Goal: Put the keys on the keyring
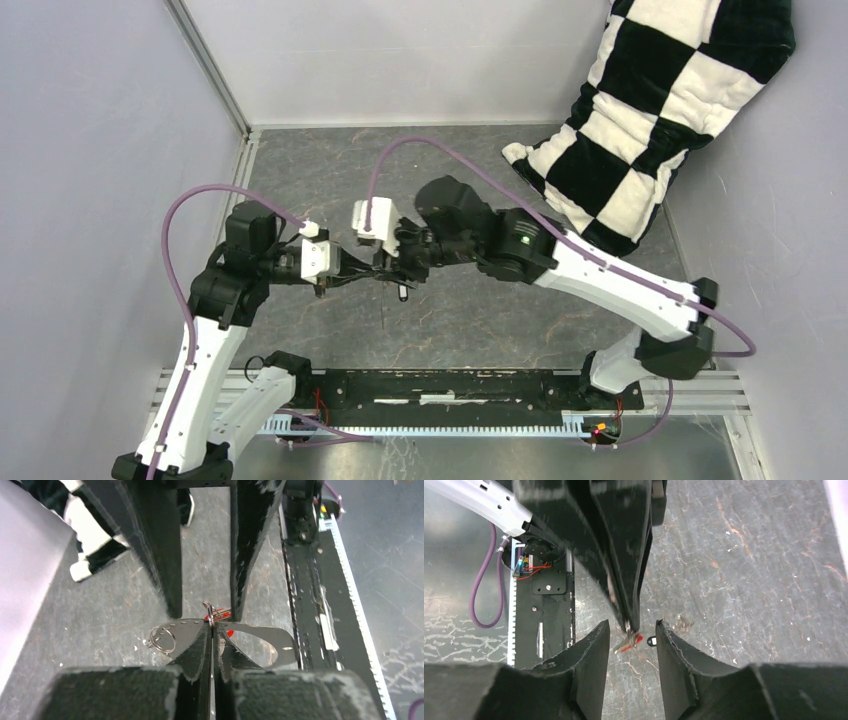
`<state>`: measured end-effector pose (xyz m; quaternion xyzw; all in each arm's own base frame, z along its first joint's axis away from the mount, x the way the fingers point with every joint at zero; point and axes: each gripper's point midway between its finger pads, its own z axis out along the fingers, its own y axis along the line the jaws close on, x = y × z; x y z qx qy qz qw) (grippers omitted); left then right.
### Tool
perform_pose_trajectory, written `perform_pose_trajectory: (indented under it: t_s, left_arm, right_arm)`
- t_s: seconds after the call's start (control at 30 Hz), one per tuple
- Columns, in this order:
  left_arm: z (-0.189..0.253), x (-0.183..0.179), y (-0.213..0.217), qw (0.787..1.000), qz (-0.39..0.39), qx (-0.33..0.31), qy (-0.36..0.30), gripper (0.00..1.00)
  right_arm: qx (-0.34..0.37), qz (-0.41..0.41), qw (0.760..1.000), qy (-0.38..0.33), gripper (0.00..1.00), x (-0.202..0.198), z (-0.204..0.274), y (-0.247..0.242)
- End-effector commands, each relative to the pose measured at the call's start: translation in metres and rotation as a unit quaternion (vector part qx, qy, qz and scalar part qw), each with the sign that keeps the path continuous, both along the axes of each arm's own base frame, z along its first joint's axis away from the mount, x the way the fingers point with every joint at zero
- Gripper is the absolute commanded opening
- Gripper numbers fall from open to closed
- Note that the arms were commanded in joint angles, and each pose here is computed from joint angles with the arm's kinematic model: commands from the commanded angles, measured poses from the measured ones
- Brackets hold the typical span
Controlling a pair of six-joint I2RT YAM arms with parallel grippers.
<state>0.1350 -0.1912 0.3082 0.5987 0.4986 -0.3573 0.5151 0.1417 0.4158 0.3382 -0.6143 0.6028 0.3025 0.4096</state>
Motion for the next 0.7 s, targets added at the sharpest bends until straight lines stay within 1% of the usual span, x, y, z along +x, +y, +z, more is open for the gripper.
perform_pose_trajectory:
  t_s: [0.0,0.07,0.2,0.23,0.43,0.53,0.67]
  left_arm:
    - [0.041,-0.006,-0.009,0.997,-0.014,-0.072,-0.024,0.02]
    - [0.057,-0.004,-0.011,0.993,0.001,-0.109,-0.033,0.02]
    - [0.087,0.0,-0.012,0.985,0.02,-0.164,-0.049,0.02]
    - [0.092,0.001,-0.012,0.984,0.024,-0.171,-0.047,0.02]
    - [0.117,0.0,-0.012,0.977,0.025,-0.205,-0.043,0.02]
    - [0.126,0.002,-0.012,0.975,0.032,-0.219,-0.038,0.02]
    - [0.133,-0.001,-0.012,0.973,0.028,-0.229,-0.029,0.02]
  right_arm:
    - [0.16,-0.046,0.986,-0.021,0.5,0.002,0.074,-0.025]
    - [0.198,-0.059,0.978,-0.017,0.55,0.002,0.079,-0.039]
    - [0.262,-0.064,0.963,0.003,0.59,-0.004,0.08,-0.059]
    - [0.271,-0.066,0.96,0.017,0.59,-0.005,0.076,-0.06]
    - [0.307,-0.059,0.949,0.039,0.59,-0.007,0.078,-0.058]
    - [0.329,-0.035,0.943,0.044,0.59,-0.012,0.091,-0.051]
    - [0.342,-0.032,0.938,0.048,0.57,-0.01,0.098,-0.045]
